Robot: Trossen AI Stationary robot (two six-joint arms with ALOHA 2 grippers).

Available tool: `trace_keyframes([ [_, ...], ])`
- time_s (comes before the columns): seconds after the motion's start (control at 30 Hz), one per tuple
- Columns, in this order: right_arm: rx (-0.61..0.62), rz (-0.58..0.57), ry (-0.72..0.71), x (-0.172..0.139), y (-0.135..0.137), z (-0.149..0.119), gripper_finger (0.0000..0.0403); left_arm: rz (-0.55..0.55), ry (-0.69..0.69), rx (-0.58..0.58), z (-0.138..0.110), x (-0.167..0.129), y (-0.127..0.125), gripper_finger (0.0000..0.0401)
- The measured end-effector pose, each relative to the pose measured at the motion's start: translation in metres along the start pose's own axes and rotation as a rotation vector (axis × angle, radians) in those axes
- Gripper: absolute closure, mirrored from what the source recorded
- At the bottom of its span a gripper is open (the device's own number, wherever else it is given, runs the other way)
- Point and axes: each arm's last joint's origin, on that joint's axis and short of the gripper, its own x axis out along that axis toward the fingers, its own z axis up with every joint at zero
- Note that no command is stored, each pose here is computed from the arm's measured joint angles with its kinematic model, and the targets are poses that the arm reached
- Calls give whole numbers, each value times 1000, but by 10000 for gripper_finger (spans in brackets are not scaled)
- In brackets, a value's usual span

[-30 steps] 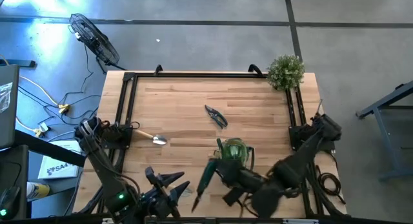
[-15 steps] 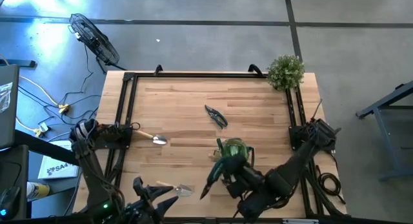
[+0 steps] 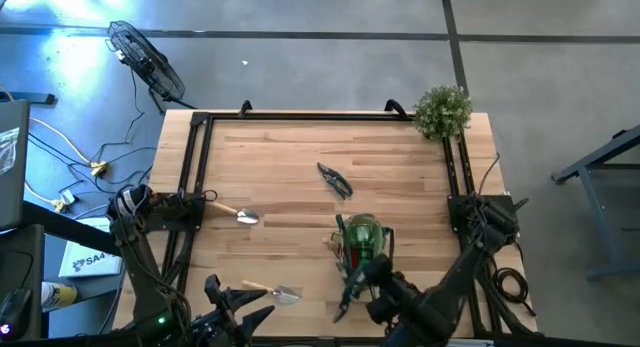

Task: Pick & Place Garden tools in Gardening bag
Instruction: Put the bottom green shear scissors into the gardening bag

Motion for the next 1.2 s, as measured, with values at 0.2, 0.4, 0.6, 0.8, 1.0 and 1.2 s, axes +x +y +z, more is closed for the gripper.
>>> trace_keyframes([
  [0.2,55,43,-10,-6,6,0,380,0,0,-25,0,0,0,226],
  [0.4,135,152,-10,-15,15,-1,380,-1,0,-49,-2,0,0,226],
  [0.6,246,383,32,-31,32,-4,380,-22,6,-88,-3,0,0,226],
  [0.8,346,465,72,-38,40,-5,380,-36,11,-106,-4,0,0,226],
  [1.0,476,560,265,-11,44,-13,380,-36,11,-128,-4,0,0,226],
  [1.2,583,782,417,-11,39,-18,380,-36,11,-124,-4,0,0,226],
])
